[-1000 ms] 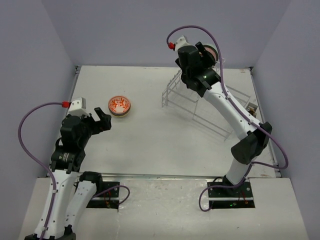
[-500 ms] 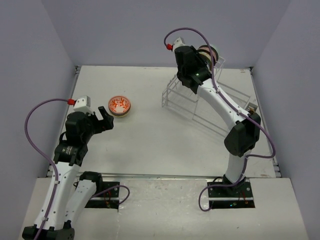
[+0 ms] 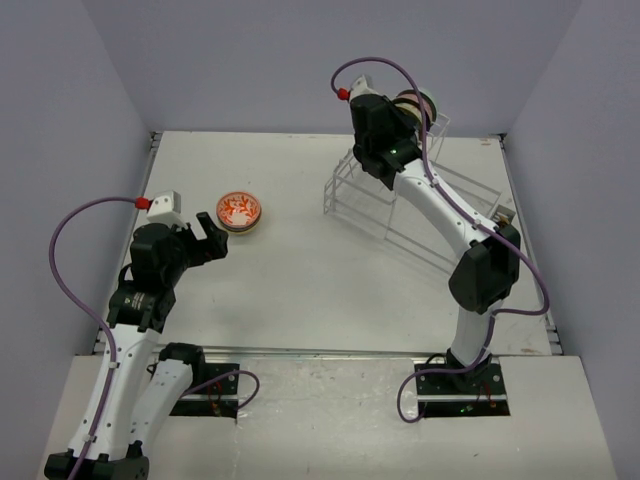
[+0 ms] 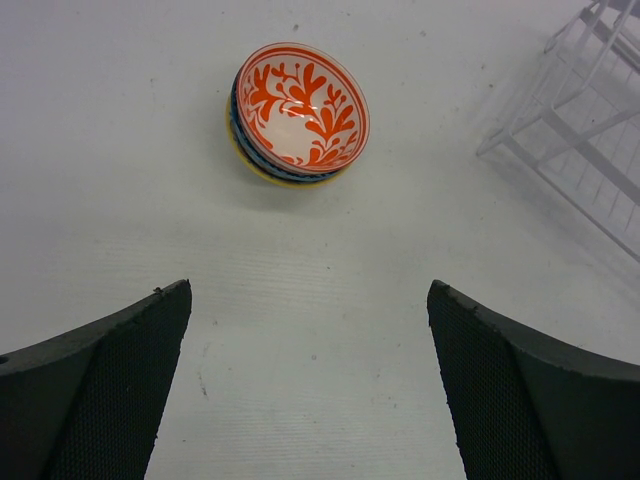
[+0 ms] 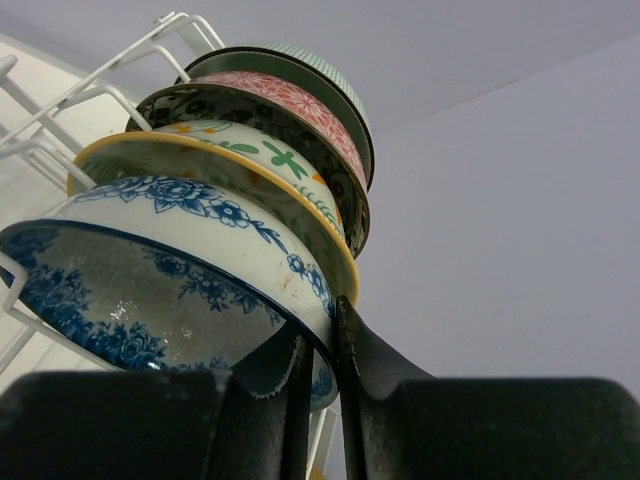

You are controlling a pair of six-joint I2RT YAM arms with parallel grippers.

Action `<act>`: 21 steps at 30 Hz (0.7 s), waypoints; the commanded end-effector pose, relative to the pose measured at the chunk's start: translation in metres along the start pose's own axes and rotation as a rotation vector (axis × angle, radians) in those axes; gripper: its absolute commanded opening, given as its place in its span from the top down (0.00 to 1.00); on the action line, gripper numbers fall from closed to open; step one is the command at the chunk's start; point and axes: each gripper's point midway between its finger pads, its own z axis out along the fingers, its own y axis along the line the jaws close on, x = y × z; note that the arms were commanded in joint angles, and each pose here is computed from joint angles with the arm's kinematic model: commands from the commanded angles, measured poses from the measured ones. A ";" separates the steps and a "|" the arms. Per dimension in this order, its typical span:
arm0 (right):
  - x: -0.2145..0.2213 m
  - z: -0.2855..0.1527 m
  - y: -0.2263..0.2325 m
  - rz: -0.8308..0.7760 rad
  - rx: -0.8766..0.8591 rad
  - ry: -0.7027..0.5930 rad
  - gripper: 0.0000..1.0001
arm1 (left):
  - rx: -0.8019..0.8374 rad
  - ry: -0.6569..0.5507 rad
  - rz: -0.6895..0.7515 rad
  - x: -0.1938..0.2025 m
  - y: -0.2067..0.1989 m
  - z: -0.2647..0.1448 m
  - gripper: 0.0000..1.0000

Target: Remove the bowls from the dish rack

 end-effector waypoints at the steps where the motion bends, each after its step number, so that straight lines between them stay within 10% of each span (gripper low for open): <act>1: -0.012 -0.007 -0.013 0.084 0.014 -0.052 0.99 | 0.027 -0.031 0.021 -0.008 -0.006 0.001 0.00; 21: -0.023 -0.042 -0.059 0.159 0.046 -0.110 1.00 | 0.059 -0.008 0.024 -0.003 -0.011 0.004 0.00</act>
